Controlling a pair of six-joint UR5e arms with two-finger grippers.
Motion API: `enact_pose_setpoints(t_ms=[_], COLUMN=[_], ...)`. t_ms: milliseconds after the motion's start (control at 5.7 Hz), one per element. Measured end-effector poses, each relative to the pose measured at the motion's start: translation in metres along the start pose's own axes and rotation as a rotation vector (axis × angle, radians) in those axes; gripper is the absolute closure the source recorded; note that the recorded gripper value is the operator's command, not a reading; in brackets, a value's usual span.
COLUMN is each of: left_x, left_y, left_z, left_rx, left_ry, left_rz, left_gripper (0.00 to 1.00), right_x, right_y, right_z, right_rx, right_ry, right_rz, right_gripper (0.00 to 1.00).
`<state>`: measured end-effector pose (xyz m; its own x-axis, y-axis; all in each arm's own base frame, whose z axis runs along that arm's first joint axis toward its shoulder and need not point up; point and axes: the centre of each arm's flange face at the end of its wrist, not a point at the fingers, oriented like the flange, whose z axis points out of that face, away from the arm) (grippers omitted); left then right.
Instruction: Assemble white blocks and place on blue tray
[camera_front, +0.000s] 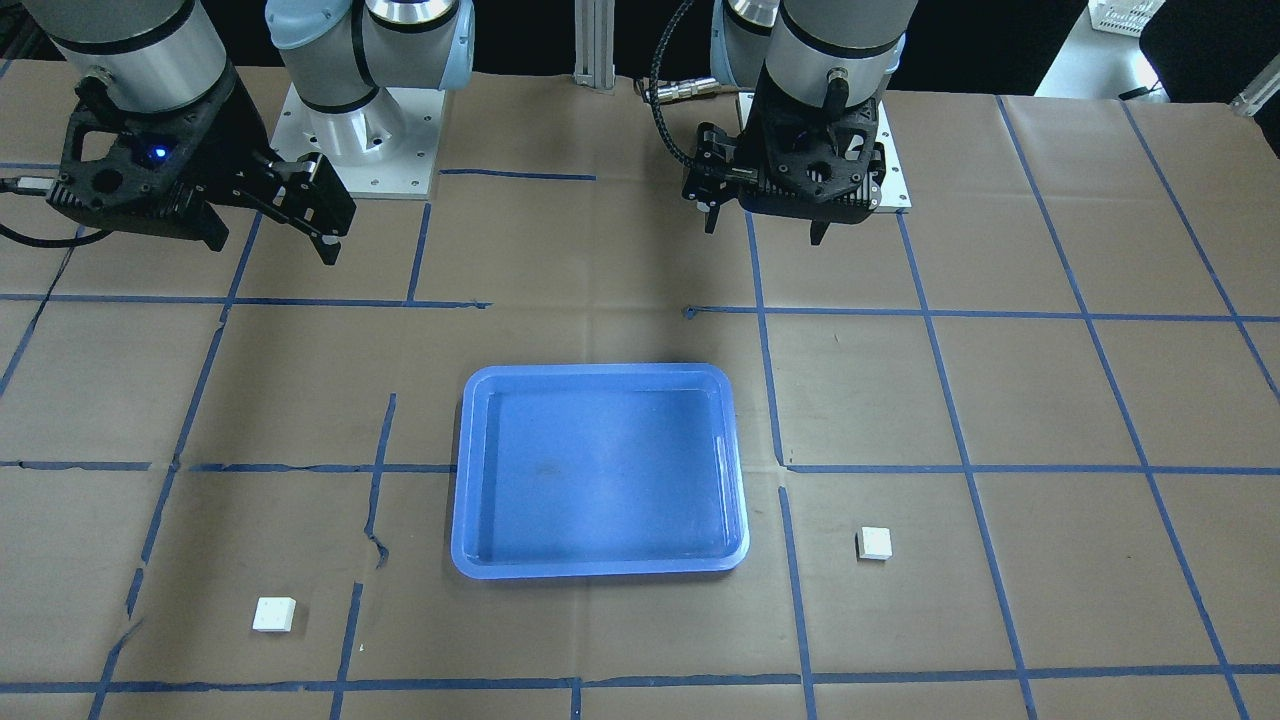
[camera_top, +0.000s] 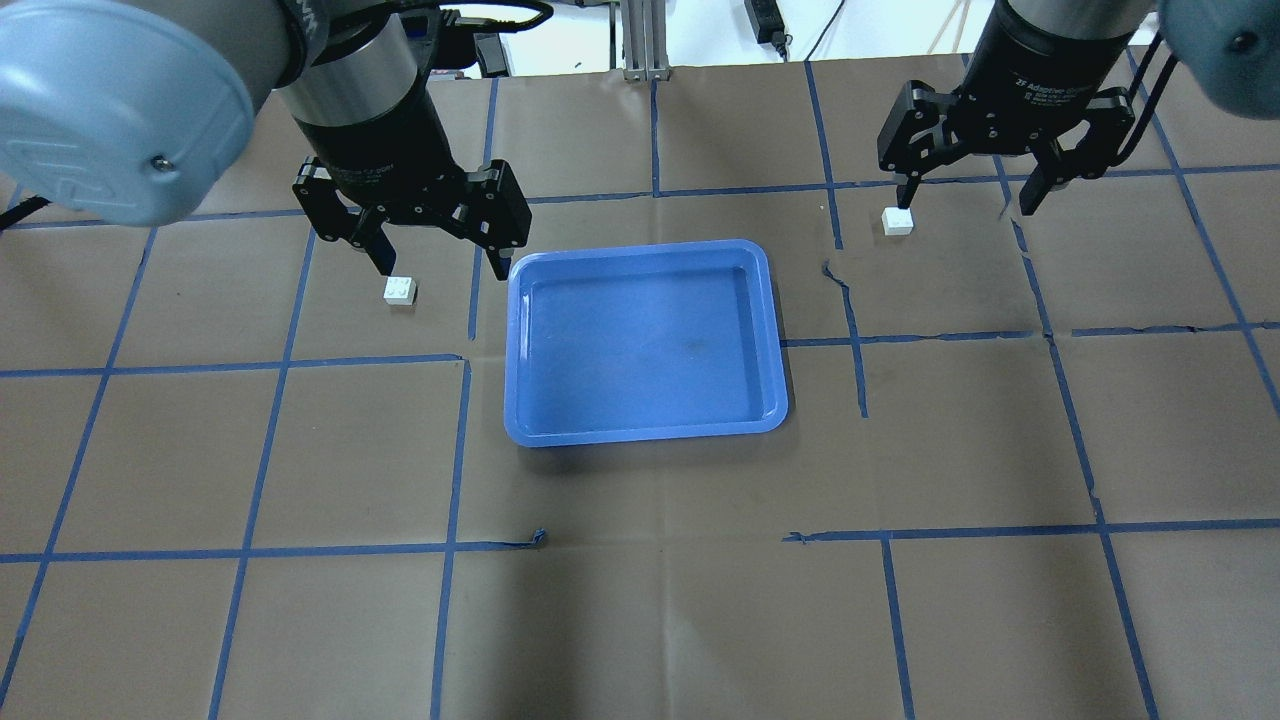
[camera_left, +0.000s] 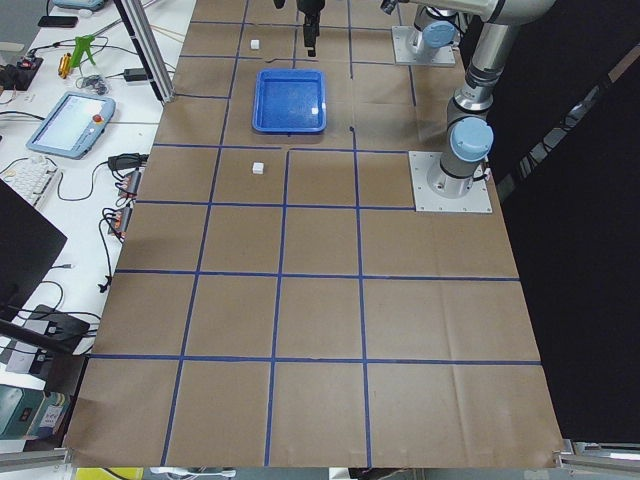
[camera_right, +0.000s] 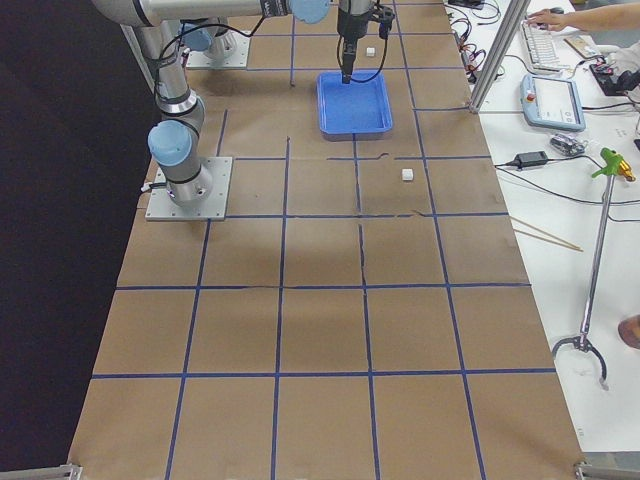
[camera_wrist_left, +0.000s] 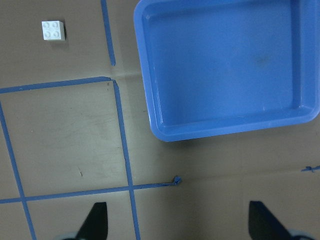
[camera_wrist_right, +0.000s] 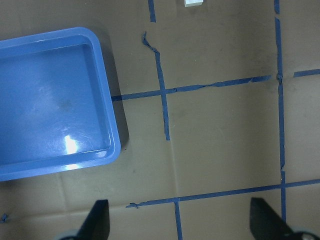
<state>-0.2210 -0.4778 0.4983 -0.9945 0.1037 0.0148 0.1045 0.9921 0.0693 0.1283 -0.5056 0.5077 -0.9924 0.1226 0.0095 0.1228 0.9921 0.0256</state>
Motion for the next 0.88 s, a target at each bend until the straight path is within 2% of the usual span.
enact_pose_setpoints(t_ms=[351, 877], left_x=[0.000, -0.009], left_y=[0.000, -0.014], left_z=[0.000, 0.014], left_rx=[-0.001, -0.017], left_ry=[-0.002, -0.012], left_rz=[0.005, 0.153], left_gripper=[0.01, 0.01], right_x=[0.000, 0.000], right_y=[0.000, 0.000], right_z=[0.000, -0.001], right_rx=[0.001, 0.003], right_ry=[0.000, -0.001], right_rz=[0.000, 0.000], right_gripper=[0.00, 0.00])
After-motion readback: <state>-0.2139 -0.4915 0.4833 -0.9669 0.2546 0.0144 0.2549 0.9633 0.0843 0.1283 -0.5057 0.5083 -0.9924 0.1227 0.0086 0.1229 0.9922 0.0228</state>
